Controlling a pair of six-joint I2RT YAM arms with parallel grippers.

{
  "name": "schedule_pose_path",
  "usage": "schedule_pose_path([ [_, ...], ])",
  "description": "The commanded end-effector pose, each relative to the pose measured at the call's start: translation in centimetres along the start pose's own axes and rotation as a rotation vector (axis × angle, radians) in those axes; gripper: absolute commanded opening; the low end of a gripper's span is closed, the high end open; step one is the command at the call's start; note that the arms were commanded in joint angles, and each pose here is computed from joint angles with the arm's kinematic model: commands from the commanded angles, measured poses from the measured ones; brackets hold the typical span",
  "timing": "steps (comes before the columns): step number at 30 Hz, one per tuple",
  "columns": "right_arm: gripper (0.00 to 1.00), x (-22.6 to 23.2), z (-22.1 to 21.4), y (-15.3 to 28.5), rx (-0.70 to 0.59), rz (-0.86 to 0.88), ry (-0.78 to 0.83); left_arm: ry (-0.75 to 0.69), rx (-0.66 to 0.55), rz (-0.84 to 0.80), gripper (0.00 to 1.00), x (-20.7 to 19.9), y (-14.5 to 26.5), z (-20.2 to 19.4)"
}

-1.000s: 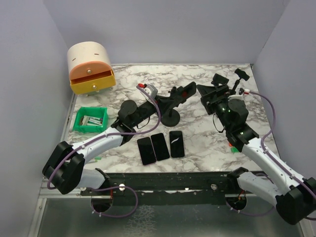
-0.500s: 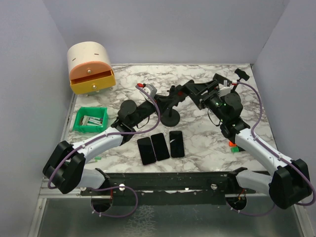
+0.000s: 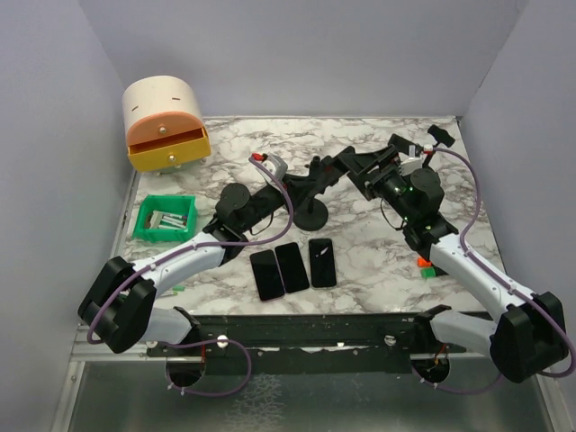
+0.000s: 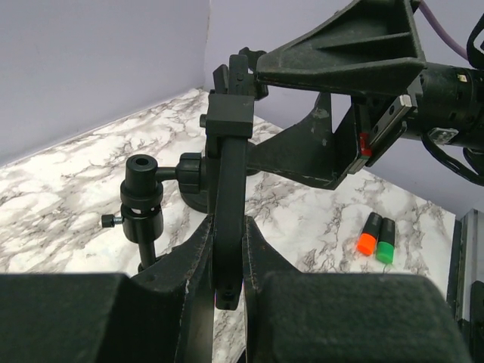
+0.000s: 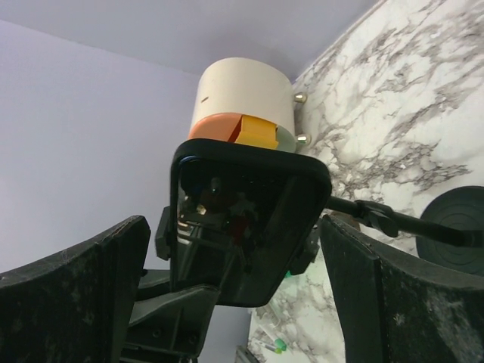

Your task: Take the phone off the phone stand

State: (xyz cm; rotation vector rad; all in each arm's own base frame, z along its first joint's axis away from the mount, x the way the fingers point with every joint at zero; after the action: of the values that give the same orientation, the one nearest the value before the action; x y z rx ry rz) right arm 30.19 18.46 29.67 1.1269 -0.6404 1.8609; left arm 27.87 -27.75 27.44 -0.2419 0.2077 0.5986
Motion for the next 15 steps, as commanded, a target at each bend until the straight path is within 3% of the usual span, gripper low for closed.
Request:
schedule_pose_path([
  [1,1.00,-2.3,-0.4,0.7,0.019,-0.079,0.045,0.052,0.152,0.052,0.00,0.9,1.4,-4.2],
  [15,1.00,-0.4,0.6,0.7,-0.006,0.054,0.069,0.050,0.157,0.044,0.00,0.7,1.6,-4.4],
])
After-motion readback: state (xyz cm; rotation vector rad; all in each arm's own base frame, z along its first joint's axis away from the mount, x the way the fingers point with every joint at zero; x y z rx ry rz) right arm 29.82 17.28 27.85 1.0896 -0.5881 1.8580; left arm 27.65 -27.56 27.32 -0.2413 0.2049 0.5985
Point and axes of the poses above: each gripper's point midway between its finger pads, its own y axis back along the fingers, its own x axis along the line the jaws close on, z = x × y, the point moved 5 cm from there along y, back along the fingers, and after that the axes turned 5 degrees about y, right-handed, at the moved point
